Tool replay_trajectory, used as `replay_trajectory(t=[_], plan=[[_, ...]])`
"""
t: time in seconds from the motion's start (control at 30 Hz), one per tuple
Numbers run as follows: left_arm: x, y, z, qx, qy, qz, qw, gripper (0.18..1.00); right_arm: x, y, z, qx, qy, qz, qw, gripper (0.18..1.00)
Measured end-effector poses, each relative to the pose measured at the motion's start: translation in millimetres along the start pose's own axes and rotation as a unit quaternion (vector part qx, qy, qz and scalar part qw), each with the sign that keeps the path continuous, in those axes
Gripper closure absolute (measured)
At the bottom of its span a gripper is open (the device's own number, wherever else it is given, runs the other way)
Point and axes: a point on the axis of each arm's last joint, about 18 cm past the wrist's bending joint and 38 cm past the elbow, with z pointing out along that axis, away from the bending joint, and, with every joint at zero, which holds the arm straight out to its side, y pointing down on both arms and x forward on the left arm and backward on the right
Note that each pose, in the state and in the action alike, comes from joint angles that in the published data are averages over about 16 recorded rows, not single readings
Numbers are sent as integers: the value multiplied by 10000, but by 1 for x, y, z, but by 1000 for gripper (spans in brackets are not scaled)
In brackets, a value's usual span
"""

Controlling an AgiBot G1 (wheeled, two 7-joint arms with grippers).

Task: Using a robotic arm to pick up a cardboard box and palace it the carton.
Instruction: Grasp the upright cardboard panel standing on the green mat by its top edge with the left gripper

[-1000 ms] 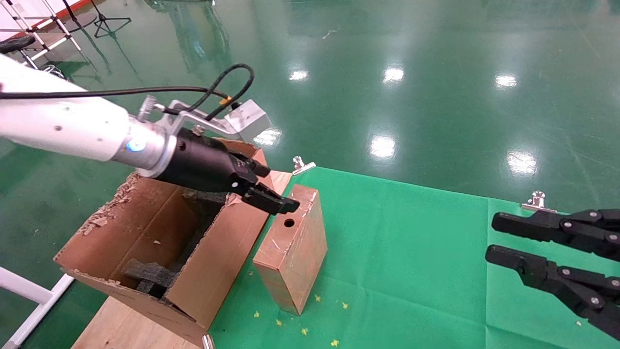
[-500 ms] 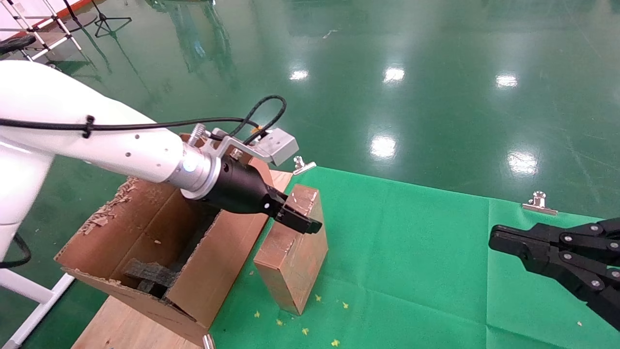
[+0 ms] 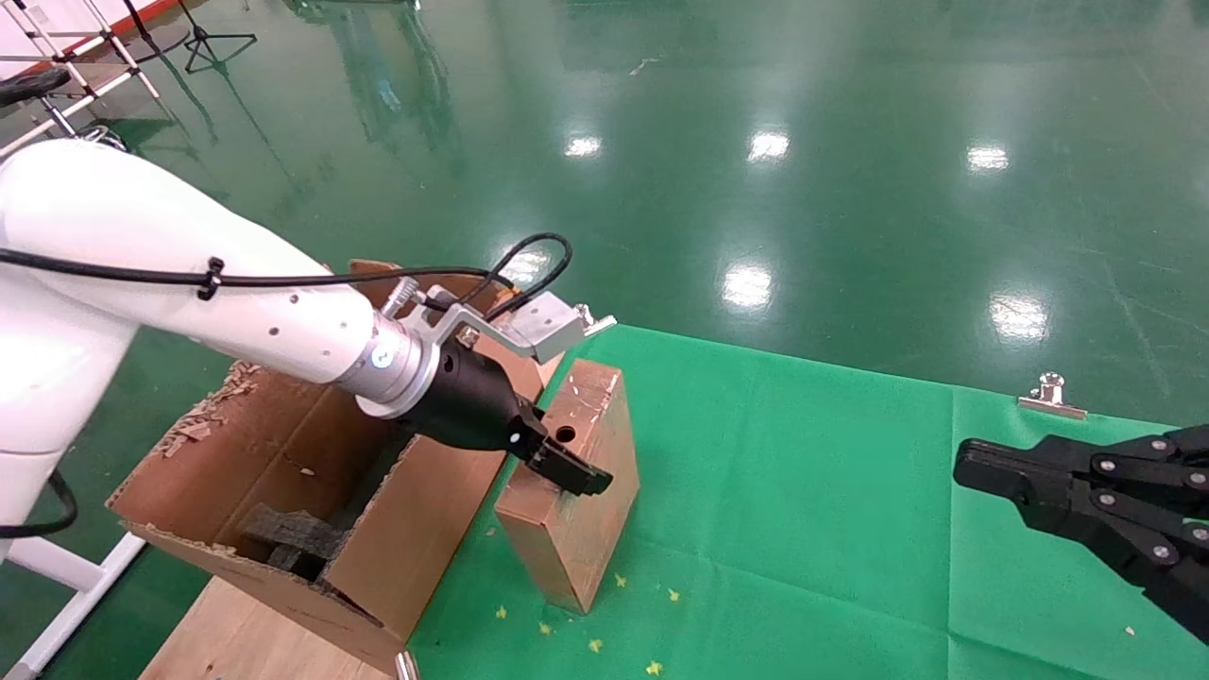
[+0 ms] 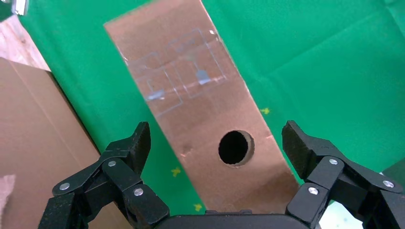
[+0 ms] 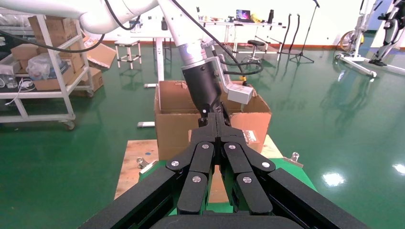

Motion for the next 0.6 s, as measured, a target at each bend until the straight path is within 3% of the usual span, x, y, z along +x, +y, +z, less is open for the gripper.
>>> replay_trajectory(t=[0.27, 0.6], plan=[[0, 1, 0, -37, -17, 19, 10000, 188, 0, 0, 0, 0, 1, 1, 10000, 964], [0, -1, -1, 18, 6, -4, 10000, 235, 0, 0, 0, 0, 1, 1, 10000, 854]])
